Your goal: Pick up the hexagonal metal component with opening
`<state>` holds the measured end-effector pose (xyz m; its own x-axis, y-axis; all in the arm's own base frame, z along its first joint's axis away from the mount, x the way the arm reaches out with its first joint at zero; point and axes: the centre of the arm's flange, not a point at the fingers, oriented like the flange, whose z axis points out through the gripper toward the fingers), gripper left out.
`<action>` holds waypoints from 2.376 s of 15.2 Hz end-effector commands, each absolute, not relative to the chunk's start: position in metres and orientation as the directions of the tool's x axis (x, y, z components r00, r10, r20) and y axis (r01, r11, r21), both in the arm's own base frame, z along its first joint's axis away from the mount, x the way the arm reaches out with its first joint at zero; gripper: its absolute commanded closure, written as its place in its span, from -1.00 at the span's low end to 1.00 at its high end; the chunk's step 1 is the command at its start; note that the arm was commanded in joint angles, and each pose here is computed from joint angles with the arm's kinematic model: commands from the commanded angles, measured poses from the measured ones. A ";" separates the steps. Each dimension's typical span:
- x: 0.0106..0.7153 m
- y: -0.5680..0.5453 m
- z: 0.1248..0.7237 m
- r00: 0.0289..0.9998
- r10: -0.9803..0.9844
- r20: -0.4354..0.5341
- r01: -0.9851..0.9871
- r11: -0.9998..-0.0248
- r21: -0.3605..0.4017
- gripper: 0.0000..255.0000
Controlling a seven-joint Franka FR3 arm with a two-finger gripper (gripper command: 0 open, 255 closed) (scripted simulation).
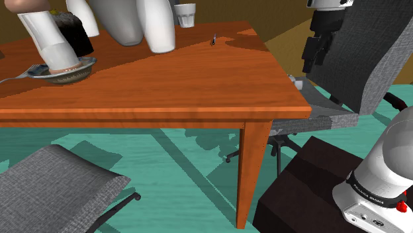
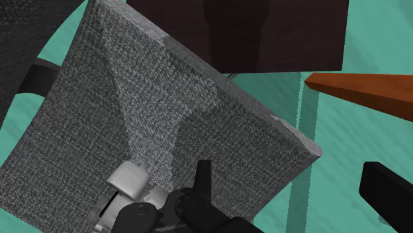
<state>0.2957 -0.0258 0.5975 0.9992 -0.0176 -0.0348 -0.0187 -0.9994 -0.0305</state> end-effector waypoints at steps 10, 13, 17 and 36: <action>0.336 -0.109 0.531 0.999 0.031 0.024 0.031 -0.999 -0.021 -1.00; 0.351 -0.137 0.509 0.998 0.047 0.044 0.048 -0.999 -0.017 -1.00; 0.372 -0.173 0.481 0.995 0.069 0.069 0.070 -0.998 -0.011 -1.00; 0.372 -0.174 0.441 0.995 0.069 0.070 0.070 -0.997 -0.011 1.00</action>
